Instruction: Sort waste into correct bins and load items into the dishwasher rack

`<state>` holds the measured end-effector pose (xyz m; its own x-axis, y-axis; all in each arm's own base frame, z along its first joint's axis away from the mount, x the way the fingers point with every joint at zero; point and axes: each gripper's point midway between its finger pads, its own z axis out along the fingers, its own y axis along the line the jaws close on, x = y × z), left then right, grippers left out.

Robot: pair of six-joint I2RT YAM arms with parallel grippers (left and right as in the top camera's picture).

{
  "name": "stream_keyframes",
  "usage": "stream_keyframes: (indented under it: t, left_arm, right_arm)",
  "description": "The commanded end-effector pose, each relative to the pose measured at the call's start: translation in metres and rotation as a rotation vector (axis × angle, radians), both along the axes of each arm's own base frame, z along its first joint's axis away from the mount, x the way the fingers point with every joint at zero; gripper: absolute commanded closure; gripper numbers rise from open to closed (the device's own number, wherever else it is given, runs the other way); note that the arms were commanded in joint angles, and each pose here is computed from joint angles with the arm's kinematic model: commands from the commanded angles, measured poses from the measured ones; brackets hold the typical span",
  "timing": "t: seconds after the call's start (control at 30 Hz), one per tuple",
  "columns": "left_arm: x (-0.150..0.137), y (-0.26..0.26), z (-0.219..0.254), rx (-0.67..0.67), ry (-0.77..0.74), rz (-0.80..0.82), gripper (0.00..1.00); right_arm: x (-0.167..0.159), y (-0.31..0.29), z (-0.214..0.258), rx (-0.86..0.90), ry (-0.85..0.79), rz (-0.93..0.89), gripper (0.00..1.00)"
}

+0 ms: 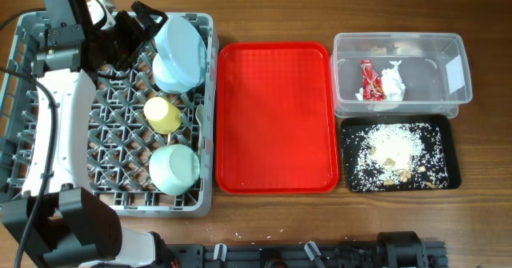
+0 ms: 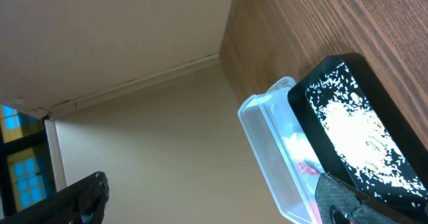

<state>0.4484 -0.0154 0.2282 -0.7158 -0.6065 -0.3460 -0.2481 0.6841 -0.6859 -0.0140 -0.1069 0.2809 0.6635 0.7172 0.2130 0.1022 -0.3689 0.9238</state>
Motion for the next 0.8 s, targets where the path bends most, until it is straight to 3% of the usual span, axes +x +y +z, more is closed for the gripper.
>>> stream_keyframes:
  t: [0.0,0.43,0.57,0.7,0.77]
  left_arm:
    - [0.002,0.009,0.005,0.058,-0.024,0.019,0.0]
    - [0.002,0.009,0.005,0.058,-0.023,0.019,0.0]
    - [0.002,0.009,0.005,0.058,-0.024,0.019,0.0]
    - [0.002,0.009,0.005,0.058,-0.024,0.019,0.0]
    - [0.002,0.009,0.005,0.058,-0.023,0.019,0.0]
  right_arm:
    - [-0.001,-0.002,0.002,0.0,-0.003,-0.016,0.0]
    - [-0.001,-0.001,0.001,-0.001,0.0,-0.013,0.0]
    - [0.016,0.027,-0.007,0.071,0.011,0.166,0.0]
    - [0.04,0.081,-0.031,0.226,0.072,0.457,0.0]
    - [0.05,0.082,-0.042,0.233,0.105,0.455,0.0]
